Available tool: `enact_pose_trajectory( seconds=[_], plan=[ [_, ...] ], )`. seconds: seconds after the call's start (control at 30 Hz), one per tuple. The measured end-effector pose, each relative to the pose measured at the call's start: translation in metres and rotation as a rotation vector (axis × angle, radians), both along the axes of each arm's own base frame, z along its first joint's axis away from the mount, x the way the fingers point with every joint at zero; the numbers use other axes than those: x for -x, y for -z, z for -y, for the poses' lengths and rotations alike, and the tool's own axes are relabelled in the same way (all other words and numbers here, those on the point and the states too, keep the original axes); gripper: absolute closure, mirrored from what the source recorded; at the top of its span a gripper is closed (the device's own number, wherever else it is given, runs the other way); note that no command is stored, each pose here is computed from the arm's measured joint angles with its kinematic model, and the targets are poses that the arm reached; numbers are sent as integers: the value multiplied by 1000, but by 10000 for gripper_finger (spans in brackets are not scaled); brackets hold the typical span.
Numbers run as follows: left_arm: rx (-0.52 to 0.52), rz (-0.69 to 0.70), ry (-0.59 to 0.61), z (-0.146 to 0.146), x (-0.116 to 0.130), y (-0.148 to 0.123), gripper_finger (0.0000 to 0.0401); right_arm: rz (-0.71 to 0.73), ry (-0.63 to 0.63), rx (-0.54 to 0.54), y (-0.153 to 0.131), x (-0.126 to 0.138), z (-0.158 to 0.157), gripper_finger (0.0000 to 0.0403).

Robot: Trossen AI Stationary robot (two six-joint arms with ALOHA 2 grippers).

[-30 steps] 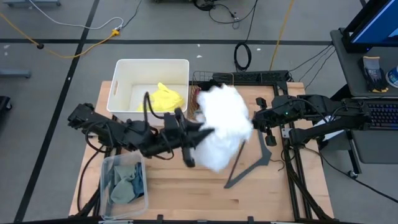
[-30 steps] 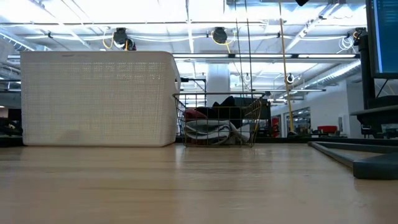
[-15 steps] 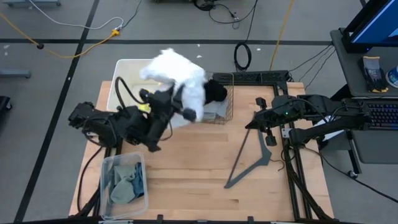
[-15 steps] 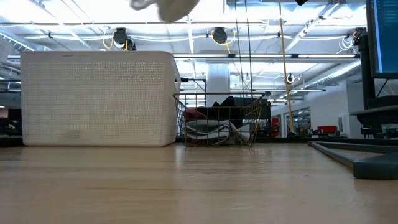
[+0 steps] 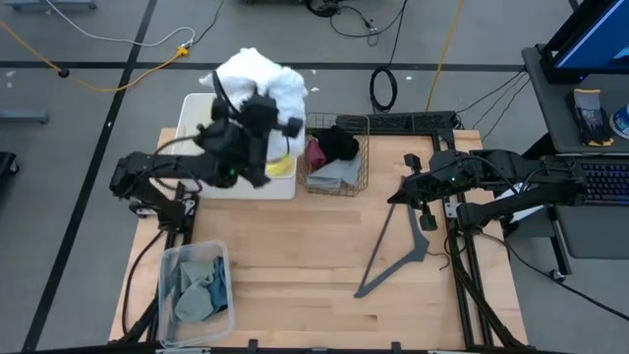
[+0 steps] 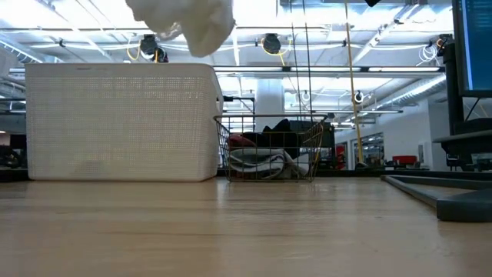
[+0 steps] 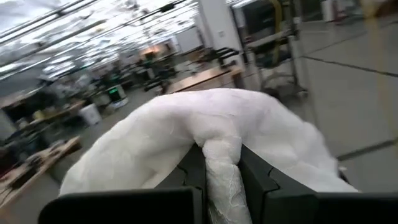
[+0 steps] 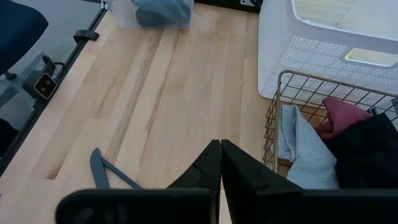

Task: Pick & Place Cloths
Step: Put the white cloth into the white bin

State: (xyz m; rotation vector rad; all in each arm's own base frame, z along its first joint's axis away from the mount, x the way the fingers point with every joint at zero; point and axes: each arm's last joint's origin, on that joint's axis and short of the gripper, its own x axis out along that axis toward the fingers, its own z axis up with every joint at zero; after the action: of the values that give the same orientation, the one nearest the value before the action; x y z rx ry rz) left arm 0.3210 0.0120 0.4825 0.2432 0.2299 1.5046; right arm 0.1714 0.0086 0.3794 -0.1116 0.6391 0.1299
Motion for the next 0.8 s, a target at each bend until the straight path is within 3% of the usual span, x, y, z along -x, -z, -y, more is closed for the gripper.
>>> enact_pose_trajectory(
  seconds=[0.13, 0.47, 0.8],
  plan=[
    [0, -11, -63, -20, 2, 0, 362, 0, 1, -2, 0, 0, 0, 399],
    [10, -206, -208, -67, 3, 12, 363, 0, 2, -3, 0, 0, 0, 399],
    [39, -406, -286, -95, 9, 50, 363, 0, 2, -3, 0, 0, 0, 399]
  ],
)
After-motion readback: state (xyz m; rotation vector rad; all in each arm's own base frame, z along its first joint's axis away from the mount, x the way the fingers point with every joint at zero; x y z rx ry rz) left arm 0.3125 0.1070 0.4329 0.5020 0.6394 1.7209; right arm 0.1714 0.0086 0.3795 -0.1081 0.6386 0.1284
